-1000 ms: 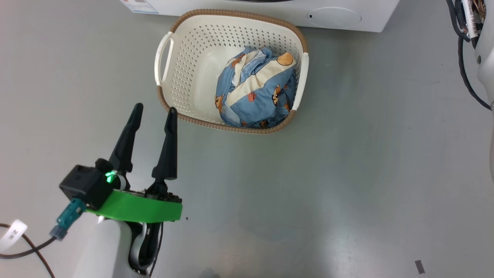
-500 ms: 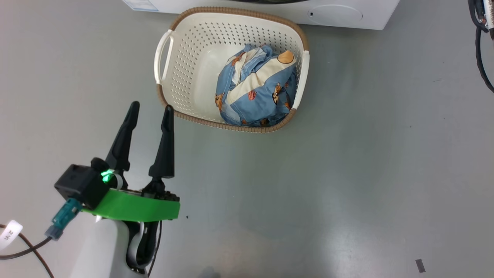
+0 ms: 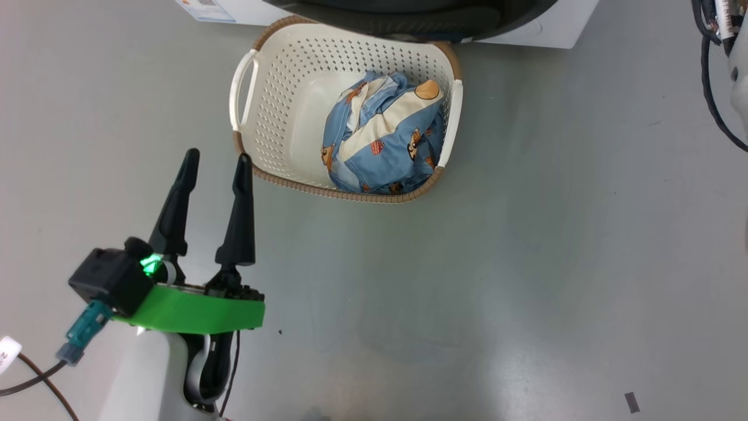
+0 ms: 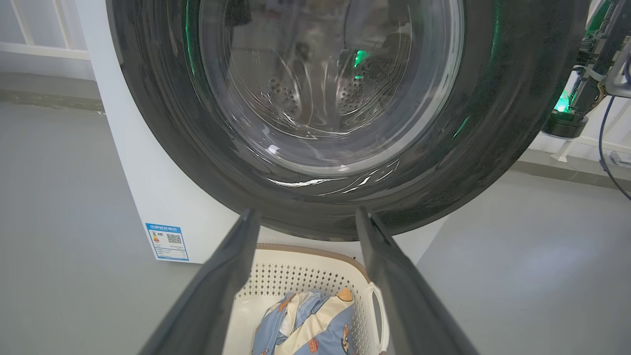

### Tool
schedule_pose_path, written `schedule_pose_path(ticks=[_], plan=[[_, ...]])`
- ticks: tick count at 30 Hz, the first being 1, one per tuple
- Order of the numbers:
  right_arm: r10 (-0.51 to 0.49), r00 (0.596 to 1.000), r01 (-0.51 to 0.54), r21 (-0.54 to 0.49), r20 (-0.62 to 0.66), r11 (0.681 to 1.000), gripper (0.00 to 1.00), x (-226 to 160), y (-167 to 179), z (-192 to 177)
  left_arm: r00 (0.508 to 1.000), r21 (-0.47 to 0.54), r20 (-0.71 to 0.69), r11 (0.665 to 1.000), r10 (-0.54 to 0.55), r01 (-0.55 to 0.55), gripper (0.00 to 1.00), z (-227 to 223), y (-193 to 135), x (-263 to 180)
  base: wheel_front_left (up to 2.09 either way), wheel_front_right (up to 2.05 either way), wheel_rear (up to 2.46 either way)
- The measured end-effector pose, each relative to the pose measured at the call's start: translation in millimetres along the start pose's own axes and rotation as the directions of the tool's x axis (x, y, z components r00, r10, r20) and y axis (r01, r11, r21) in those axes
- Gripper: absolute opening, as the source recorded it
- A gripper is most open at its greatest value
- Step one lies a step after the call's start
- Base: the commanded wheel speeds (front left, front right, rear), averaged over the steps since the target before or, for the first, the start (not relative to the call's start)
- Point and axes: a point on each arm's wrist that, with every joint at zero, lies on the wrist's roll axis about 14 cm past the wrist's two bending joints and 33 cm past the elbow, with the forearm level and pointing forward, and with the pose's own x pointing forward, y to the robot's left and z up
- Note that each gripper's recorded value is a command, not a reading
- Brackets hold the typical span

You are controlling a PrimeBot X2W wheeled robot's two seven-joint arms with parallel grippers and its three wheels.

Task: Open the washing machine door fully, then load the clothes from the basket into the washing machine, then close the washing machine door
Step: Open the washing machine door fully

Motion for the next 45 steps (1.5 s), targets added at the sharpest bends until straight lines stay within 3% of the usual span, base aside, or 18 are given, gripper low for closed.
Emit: schedule_pose_path(ticks=[9, 15, 24, 31, 45], plan=[[-0.001, 0.993, 0.001, 0.005, -0.12, 1.0, 0.0, -9.2, 1.7, -19.2, 0.999, -0.002, 0.031, 1.0, -0.008, 0.008, 1.0, 11.1, -3.1, 0.3, 0.0, 0.0, 0.0], [0.011, 0.966, 0.002, 0.047, -0.26, 0.999, 0.0, -17.1, 1.3, -49.8, 0.998, -0.004, 0.057, 1.0, -0.008, 0.008, 1.0, 21.7, -3.8, -1.8, 0.0, 0.0, 0.0], [0.03, 0.895, 0.007, 0.081, -0.446, 0.997, 0.0, -28.8, 2.7, -89.7, 0.996, 0.006, 0.085, 1.0, -0.014, 0.013, 1.0, 32.4, -5.9, -3.7, 0.0, 0.0, 0.0], [0.043, 0.815, 0.015, 0.095, -0.578, 0.995, 0.0, -40.5, 1.5, -119.8, 0.994, 0.009, 0.104, 1.0, -0.015, 0.014, 1.0, 41.0, -6.5, -6.8, 0.0, 0.0, 0.0], [0.129, 0.678, -0.087, 0.096, -0.723, 0.992, 0.0, -48.3, 6.1, -194.1, 0.992, 0.013, 0.126, 1.0, 0.003, -0.004, 1.0, 52.8, -2.1, -19.7, 0.0, 0.0, 0.0]])
